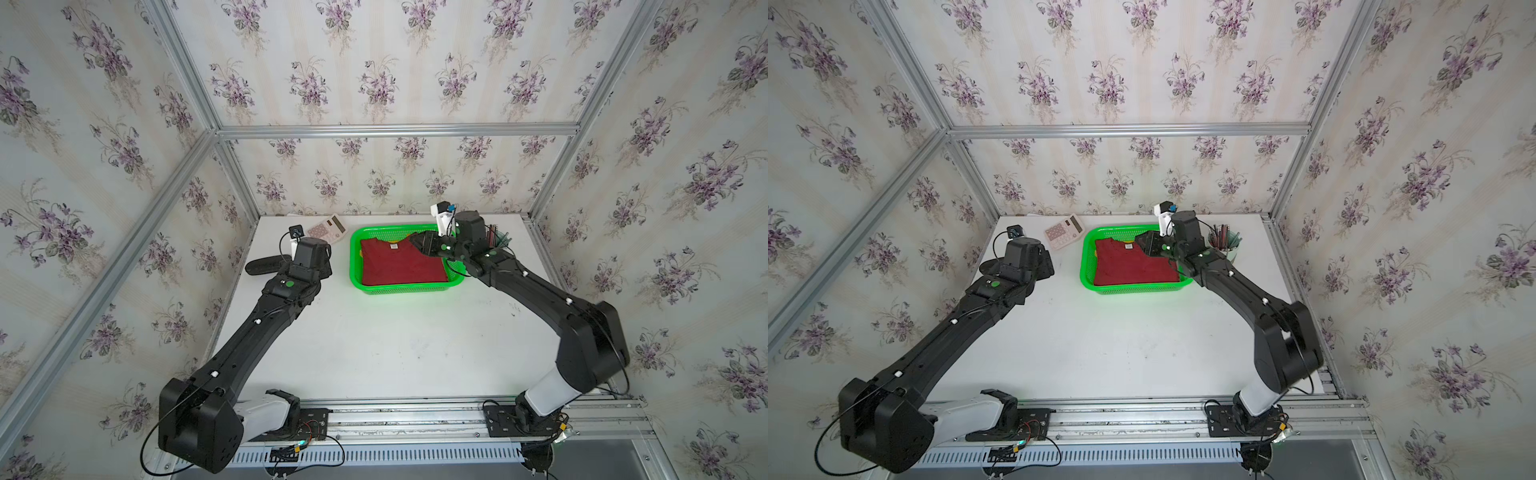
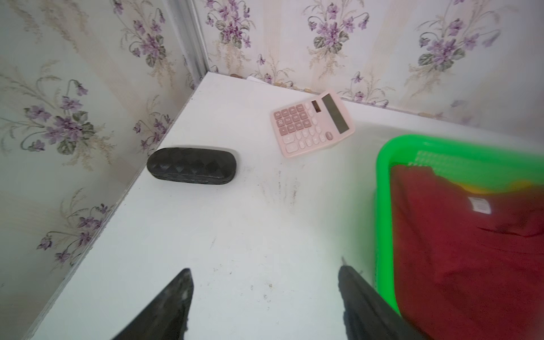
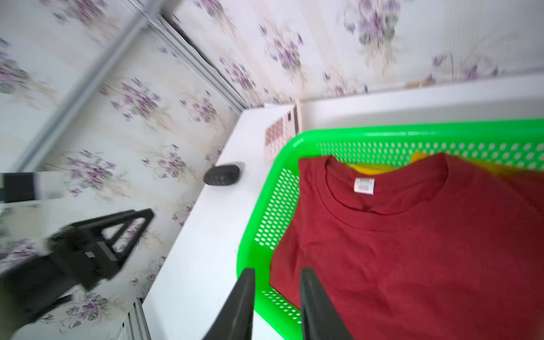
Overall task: Put the folded t-shirts into the basket
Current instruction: Reset both arms
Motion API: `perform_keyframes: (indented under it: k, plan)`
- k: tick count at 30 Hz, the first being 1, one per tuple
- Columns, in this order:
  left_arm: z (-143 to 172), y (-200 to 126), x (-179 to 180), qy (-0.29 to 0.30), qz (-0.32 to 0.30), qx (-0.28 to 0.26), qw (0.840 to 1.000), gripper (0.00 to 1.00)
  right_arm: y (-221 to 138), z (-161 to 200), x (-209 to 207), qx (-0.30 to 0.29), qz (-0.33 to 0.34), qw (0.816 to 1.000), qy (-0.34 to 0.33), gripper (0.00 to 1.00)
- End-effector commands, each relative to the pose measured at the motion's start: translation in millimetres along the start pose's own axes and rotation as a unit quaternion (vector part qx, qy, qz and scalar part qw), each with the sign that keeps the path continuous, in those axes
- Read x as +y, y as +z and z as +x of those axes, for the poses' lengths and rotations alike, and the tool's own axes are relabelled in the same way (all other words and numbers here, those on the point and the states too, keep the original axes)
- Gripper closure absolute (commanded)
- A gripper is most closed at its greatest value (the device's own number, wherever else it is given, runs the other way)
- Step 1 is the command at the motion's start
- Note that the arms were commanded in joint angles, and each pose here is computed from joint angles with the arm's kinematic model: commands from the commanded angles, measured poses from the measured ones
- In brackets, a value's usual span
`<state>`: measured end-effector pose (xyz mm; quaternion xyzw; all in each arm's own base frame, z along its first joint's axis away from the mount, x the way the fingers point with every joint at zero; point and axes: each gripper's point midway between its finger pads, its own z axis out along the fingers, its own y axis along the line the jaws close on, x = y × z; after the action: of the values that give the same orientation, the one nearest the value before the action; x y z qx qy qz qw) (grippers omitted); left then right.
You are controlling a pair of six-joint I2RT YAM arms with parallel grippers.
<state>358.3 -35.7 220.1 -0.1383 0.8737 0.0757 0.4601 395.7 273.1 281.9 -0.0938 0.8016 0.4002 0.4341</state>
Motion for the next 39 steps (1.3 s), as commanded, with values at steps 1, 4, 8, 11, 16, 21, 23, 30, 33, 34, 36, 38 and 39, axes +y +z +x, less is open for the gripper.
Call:
perform_keyframes:
  k: [1, 4, 8, 11, 16, 21, 23, 30, 33, 34, 36, 38, 39]
  plan:
    - [1.5, 4.6, 15.1, 0.013, -0.041, -0.030, 0.999, 0.21, -42.1, -24.2, 4.3, -0.086, 0.032, 0.994, -0.055, 0.52]
    - [17.2, 18.1, 23.4, 0.037, -0.062, -0.061, 0.996, 0.21, -81.4, -21.4, -9.6, -0.141, 0.087, 0.982, -0.090, 0.03]
    - [32.4, 35.3, 9.9, 0.130, -0.029, -0.110, 0.985, 0.21, -121.1, 10.6, -55.1, -0.170, 0.198, 0.950, -0.171, 0.00]
    - [47.8, 51.0, 4.5, 0.174, -0.024, -0.112, 0.978, 0.21, -151.6, 42.0, -103.0, -0.195, 0.300, 0.917, -0.178, 0.00]
    - [69.0, 78.6, 6.8, 0.202, -0.027, -0.096, 0.974, 0.20, -188.3, 86.8, -144.1, -0.252, 0.363, 0.876, -0.193, 0.00]
    - [68.6, 79.8, -7.0, 0.202, 0.061, -0.137, 0.968, 0.01, -191.6, 108.7, -178.6, -0.219, 0.405, 0.864, -0.205, 0.00]
    - [62.7, 75.7, -10.0, 0.169, 0.110, -0.169, 0.965, 0.01, -190.1, 113.4, -192.0, -0.216, 0.408, 0.864, -0.200, 0.00]
    - [77.1, 101.5, 13.6, 0.091, 0.146, -0.160, 0.972, 0.00, -158.4, 91.9, -194.4, -0.207, 0.343, 0.874, -0.277, 0.00]
    - [79.4, 103.3, 13.5, 0.089, 0.151, -0.139, 0.975, 0.00, -152.8, 84.7, -203.7, -0.218, 0.323, 0.882, -0.264, 0.00]
    - [79.0, 103.9, 13.5, 0.089, 0.150, -0.143, 0.974, 0.00, -153.7, 83.0, -209.3, -0.222, 0.322, 0.885, -0.253, 0.00]
    - [78.6, 103.8, 14.7, 0.085, 0.150, -0.145, 0.974, 0.00, -161.1, 83.0, -221.6, -0.234, 0.316, 0.893, -0.219, 0.00]
    - [78.4, 104.8, 14.6, 0.086, 0.150, -0.143, 0.974, 0.00, -166.2, 84.0, -228.9, -0.251, 0.309, 0.894, -0.205, 0.00]
    - [78.4, 104.8, 14.6, 0.086, 0.150, -0.143, 0.975, 0.00, -167.9, 84.4, -234.0, -0.246, 0.313, 0.897, -0.192, 0.00]
